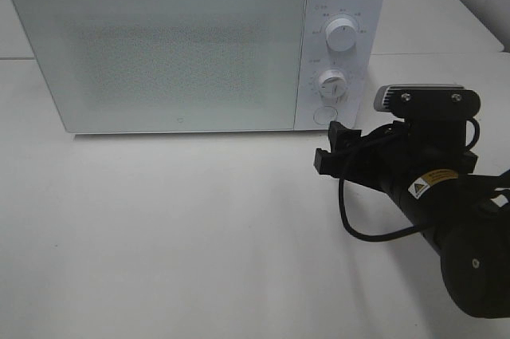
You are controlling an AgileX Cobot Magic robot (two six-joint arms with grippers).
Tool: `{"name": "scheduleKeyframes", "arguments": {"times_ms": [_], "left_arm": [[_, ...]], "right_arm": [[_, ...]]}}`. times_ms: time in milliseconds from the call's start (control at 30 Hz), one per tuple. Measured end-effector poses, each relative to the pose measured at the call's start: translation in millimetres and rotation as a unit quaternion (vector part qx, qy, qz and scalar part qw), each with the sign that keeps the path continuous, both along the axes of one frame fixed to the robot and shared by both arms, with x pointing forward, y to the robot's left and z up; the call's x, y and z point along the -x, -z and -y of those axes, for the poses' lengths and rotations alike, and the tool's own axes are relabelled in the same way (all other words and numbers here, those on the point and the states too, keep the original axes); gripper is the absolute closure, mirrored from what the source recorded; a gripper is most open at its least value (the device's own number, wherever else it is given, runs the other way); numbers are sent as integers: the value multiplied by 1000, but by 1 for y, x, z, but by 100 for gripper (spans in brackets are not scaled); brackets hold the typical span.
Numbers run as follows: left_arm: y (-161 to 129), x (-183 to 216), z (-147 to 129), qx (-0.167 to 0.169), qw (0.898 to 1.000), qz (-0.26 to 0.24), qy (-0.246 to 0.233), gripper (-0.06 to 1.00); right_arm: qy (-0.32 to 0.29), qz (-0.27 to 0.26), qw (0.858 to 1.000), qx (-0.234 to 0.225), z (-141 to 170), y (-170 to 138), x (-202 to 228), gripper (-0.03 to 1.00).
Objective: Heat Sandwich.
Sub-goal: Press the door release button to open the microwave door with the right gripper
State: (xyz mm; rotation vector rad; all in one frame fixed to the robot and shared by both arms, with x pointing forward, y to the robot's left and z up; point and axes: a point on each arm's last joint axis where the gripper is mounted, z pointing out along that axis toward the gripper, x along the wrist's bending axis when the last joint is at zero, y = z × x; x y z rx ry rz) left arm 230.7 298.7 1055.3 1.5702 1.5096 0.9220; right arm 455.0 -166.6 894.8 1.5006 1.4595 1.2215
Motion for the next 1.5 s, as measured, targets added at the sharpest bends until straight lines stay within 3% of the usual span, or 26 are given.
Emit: {"name": "scheduleKeyframes", "arguments": {"times_ms": [67,133,167,233,333,367,400,433,500,533,567,600,667,700,733,833,867,933,1033,1167,1200,1233,1300,1400,1500], "left_arm": [[0,0,0,0,1000,0,0,-2],[0,0,0,0,1000,0,0,-2],[0,0,0,0,1000,0,0,-2],[0,0,0,0,1000,0,0,-2],[0,0,0,0,1000,0,0,-2],[0,0,0,0,1000,0,0,-2],[0,0,0,0,1000,0,0,-2],[0,0,0,0,1000,0,0,-2],[0,0,0,0,1000,0,0,-2],[0,0,0,0,1000,0,0,-2],[0,0,0,0,1000,0,0,-2],[0,0,0,0,1000,0,0,-2],[0,0,0,0,1000,0,0,-2],[0,0,0,0,1000,0,0,-2],[0,0,0,0,1000,0,0,-2],[0,0,0,0,1000,0,0,-2],[0,0,0,0,1000,0,0,-2],[0,0,0,0,1000,0,0,-2],[0,0,0,0,1000,0,0,-2],[0,0,0,0,1000,0,0,-2],[0,0,0,0,1000,0,0,-2],[0,0,0,0,1000,0,0,-2],[0,0,0,0,1000,0,0,-2],[0,0,0,0,1000,0,0,-2],[0,0,0,0,1000,0,0,-2]], "right_arm": [[7,-3,1000,-20,0,0,0,20],[25,-9,997,-75,0,0,0,20],[45,-17,990,-136,0,0,0,20],[53,-21,985,-161,0,0,0,20],[93,-37,954,-283,0,0,0,20],[93,-37,954,-283,0,0,0,20],[101,-40,945,-309,0,0,0,20],[121,-48,920,-369,0,0,0,21],[138,-55,893,-424,0,0,0,21],[138,-55,893,-424,0,0,0,21],[145,-58,883,-443,0,0,0,22],[159,-63,857,-487,0,0,0,23],[170,-68,835,-519,0,0,0,24],[170,-68,835,-519,0,0,0,24],[180,-73,813,-549,0,0,0,25],[193,-77,785,-583,0,0,0,30],[193,-77,785,-583,0,0,0,30],[210,-77,764,-605,2,1,0,37],[219,-75,757,-611,3,1,0,44],[225,-76,752,-615,4,2,0,67],[225,-76,752,-615,4,2,0,67],[228,-80,751,-615,4,3,0,77],[231,-85,750,-614,4,4,1,87],[236,-93,750,-611,4,5,2,95],[238,-96,750,-610,3,6,2,96]]}}
